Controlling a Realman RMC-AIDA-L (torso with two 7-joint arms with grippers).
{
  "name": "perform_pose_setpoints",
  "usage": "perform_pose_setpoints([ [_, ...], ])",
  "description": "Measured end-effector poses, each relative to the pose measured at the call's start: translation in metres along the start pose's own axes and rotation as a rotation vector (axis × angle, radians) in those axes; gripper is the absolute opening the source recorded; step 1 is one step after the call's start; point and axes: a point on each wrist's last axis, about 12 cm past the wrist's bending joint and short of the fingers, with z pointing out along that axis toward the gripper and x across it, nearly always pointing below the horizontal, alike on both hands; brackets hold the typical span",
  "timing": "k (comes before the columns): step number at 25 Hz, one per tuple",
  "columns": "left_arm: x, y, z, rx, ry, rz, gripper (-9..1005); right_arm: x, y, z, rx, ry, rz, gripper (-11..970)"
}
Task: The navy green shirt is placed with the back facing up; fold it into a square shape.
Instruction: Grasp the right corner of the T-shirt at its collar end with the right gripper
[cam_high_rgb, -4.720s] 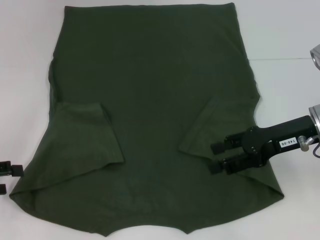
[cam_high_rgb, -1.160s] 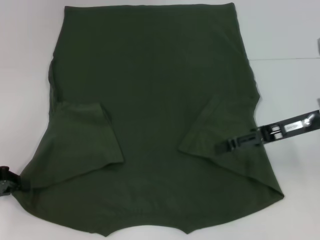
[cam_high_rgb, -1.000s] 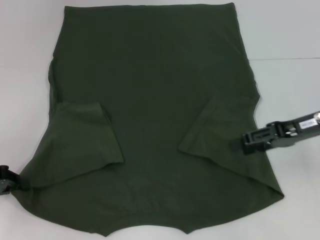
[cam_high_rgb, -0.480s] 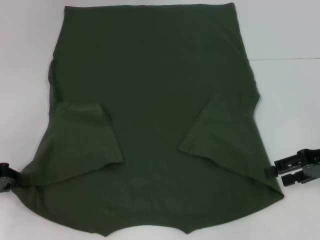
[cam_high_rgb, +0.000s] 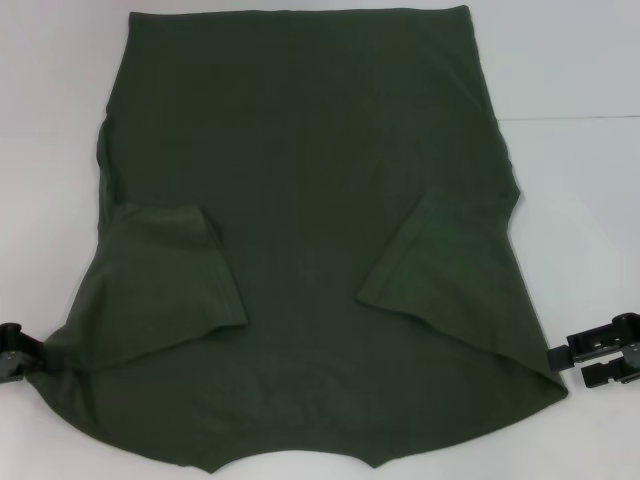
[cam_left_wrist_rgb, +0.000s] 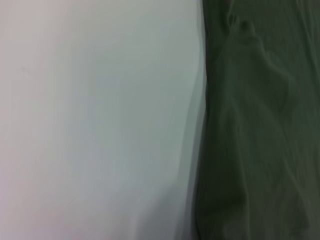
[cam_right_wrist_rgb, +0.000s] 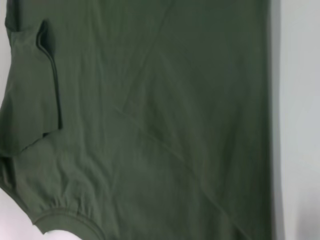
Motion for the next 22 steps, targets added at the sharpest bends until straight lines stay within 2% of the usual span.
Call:
perform_pose_setpoints([
  [22, 0.0, -0.001, 0.001, 0.003, 0.0, 0.001, 12, 0.005, -0.002, 0.019, 0.022, 0.003, -0.026, 807],
])
